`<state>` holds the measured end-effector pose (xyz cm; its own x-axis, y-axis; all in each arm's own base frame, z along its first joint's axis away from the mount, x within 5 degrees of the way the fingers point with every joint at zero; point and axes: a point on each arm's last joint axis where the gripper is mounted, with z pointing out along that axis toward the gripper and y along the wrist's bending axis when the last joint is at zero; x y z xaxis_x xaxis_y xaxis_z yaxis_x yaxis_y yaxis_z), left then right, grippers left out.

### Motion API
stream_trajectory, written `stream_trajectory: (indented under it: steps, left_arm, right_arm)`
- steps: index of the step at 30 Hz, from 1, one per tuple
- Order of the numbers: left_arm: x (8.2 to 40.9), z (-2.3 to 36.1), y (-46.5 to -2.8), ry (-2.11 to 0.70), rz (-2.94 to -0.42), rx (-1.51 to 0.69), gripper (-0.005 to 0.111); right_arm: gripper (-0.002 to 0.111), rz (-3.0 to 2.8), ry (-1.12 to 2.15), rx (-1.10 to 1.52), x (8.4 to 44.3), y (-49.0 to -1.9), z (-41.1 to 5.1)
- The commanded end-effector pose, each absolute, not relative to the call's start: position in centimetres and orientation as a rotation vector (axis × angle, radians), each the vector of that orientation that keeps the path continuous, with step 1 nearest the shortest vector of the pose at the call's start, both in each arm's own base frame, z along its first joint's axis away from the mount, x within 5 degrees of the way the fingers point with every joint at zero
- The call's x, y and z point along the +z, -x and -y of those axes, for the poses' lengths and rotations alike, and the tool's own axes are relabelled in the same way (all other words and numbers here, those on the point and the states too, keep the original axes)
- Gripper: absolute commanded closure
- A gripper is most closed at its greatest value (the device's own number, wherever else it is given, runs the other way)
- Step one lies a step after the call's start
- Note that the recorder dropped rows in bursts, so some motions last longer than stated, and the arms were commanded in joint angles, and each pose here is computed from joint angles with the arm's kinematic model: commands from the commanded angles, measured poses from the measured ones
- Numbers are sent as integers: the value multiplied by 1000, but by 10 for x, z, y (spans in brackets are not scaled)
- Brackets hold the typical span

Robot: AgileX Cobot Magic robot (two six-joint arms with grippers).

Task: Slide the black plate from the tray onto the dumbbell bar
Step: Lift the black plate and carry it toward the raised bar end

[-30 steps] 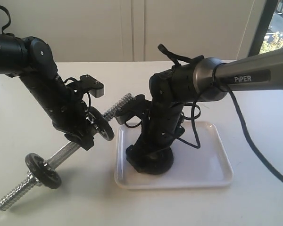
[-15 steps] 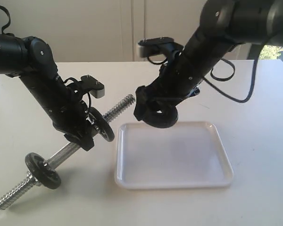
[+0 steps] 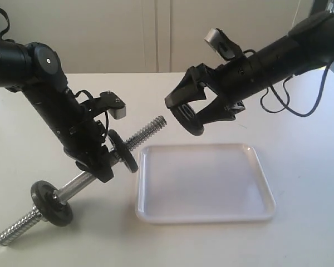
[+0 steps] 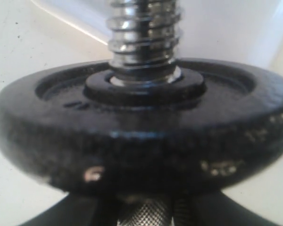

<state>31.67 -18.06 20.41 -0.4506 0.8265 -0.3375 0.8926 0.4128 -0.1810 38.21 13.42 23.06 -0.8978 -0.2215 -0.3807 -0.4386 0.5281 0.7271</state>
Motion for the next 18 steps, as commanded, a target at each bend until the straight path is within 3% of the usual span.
stream_trajectory:
  steps: [1,11,18]
  left_arm:
    - [222,187,-311,-1469,-2441,-632,107]
    - [222,187,-311,-1472,-2443,-635,107]
    - [222,187,-311,-1472,-2443,-635,107]
  right_arm:
    - [108,-2454,455,1479,221,-395,-127]
    - [108,-2325,248,1683,182,-416,-131]
    - [108,-2312,204,1712,175,-419,-131]
